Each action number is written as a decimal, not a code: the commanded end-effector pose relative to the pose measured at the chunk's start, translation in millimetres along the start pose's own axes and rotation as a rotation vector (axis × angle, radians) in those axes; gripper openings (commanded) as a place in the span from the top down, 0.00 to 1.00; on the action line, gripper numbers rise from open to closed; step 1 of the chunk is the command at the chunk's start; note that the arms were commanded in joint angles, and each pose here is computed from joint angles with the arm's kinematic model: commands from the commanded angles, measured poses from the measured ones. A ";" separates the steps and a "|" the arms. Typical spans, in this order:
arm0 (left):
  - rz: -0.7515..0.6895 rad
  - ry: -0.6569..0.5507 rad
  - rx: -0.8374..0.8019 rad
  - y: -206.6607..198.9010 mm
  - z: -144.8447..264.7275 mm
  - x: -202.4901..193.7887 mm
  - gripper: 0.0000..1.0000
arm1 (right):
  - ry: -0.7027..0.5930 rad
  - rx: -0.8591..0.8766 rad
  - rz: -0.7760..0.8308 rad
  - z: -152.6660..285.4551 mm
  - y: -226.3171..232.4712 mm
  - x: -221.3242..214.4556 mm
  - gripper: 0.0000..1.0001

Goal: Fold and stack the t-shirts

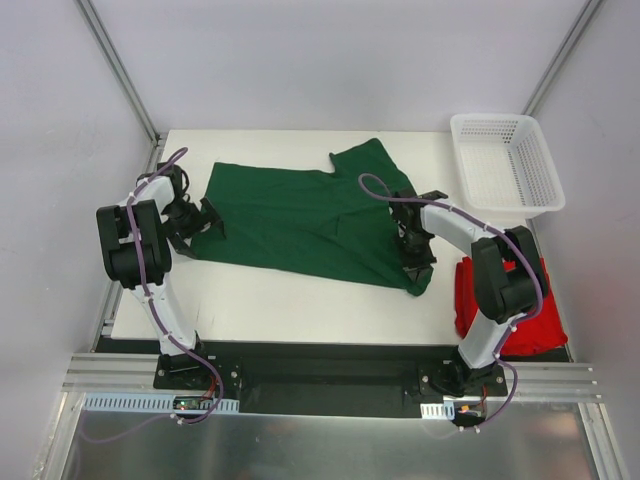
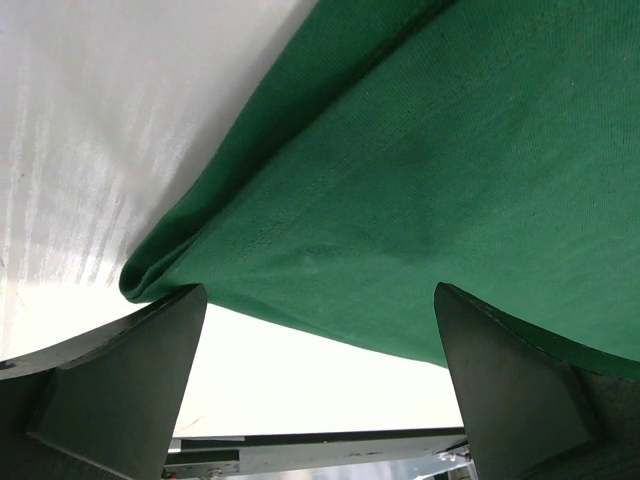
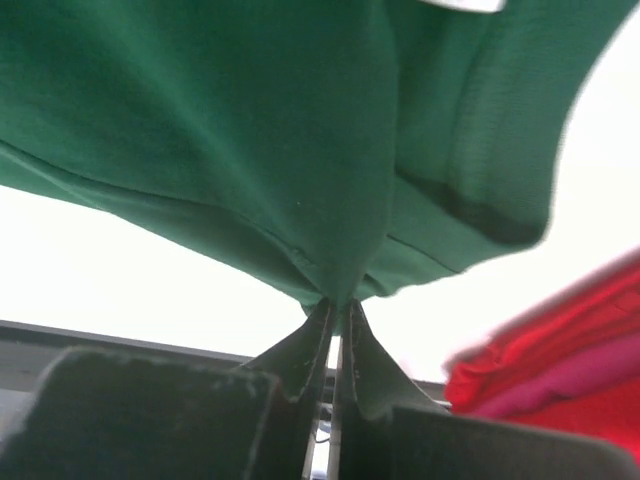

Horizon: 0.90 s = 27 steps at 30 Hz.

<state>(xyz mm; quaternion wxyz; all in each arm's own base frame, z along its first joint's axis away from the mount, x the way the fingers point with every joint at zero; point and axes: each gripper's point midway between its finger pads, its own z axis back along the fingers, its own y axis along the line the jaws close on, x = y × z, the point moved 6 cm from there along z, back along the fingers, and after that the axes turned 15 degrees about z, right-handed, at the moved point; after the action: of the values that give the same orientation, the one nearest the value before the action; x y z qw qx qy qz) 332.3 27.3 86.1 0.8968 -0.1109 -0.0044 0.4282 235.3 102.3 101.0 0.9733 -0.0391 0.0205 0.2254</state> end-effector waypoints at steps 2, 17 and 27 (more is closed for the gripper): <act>-0.012 -0.021 0.050 11.1 2.8 10.5 0.01 | -0.001 -0.102 0.026 37.0 -14.4 -7.8 0.99; 0.013 -0.032 0.055 20.8 12.2 12.4 0.01 | 0.062 -0.206 0.056 39.7 -33.5 -4.6 0.68; 0.027 -0.028 0.045 25.2 15.3 11.8 0.01 | 0.013 -0.028 0.003 22.9 -13.7 -11.4 0.62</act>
<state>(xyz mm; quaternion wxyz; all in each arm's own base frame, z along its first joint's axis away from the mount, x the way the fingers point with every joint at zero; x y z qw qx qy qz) 325.4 47.9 85.8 0.8899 -0.1000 0.0001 0.4451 244.3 78.7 128.2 0.9622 -0.1192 0.0246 0.2435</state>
